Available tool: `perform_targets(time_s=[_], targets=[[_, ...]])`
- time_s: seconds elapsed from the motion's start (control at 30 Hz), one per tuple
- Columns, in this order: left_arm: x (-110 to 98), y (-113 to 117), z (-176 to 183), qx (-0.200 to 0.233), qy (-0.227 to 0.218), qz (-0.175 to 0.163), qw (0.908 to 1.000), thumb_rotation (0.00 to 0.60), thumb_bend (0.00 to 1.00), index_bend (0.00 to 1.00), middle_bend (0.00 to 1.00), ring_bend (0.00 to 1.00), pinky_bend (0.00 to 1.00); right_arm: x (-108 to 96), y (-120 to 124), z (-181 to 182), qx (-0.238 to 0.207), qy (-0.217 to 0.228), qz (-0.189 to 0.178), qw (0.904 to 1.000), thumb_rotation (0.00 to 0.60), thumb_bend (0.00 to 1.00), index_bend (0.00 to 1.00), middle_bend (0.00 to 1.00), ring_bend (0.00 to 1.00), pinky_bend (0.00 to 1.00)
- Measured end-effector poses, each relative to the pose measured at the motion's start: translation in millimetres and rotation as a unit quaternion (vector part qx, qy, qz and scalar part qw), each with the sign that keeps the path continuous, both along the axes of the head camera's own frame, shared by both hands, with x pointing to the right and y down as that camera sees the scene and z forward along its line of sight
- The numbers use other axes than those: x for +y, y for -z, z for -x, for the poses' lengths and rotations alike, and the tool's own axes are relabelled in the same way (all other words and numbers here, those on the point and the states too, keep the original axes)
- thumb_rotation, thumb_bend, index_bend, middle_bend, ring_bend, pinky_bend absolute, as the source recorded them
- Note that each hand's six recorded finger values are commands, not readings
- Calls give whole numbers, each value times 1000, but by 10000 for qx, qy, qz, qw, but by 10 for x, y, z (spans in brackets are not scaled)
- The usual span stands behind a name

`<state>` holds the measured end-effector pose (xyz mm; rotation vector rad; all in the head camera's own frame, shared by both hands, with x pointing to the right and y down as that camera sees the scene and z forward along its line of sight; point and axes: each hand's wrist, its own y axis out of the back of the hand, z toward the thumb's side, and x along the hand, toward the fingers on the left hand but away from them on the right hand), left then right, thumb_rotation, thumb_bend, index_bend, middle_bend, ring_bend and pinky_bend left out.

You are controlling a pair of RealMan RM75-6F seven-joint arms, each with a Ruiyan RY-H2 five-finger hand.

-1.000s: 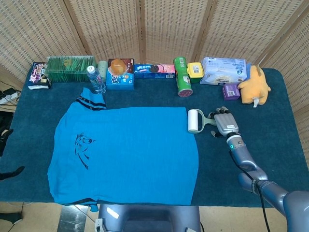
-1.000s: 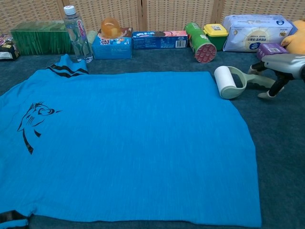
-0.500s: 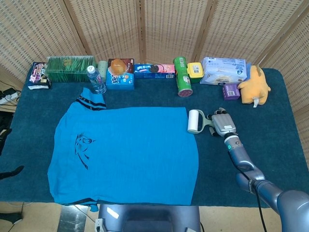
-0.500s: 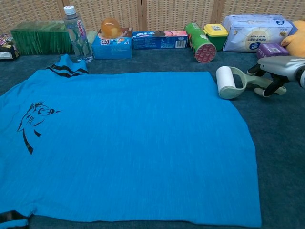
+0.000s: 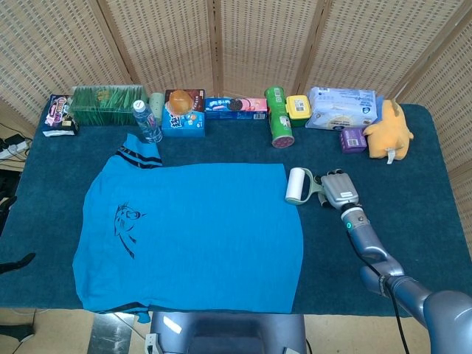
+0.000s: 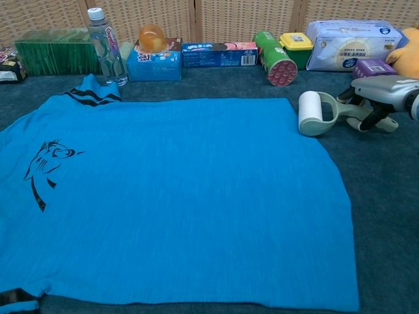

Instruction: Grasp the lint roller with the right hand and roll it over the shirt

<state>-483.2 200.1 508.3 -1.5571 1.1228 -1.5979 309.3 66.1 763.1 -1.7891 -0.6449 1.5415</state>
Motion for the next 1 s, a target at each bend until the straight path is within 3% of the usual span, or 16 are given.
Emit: perform_targets(time_s=[0.17,0.27,0.53,0.77,1.0], targets=[[0,2,5,4,9,-2,10000,600,115,0,0,0,80,12,0,0,-99,-17,233,9997,600,227,375,573,343,242],[0,7,4,8,8,-12,10000,600,115,0,0,0,80,-11,10,-6,-64,48,326,9994,600,189,375,590,337,244],[2,13,9,19,18,-19,10000,600,115,0,0,0,79,-36,19,8,-72,66,301,9995,600,186,384,620,418,408],[1,8,5,27,10,2,10000,600,115,0,0,0,80,-53,26,35,-79,89,265,9996,600,382,412,636,471,536],[3,16,7,31,10,-6,10000,600,115,0,0,0,80,-63,34,59,-89,96,258,9996,600,430,414,640,484,623]])
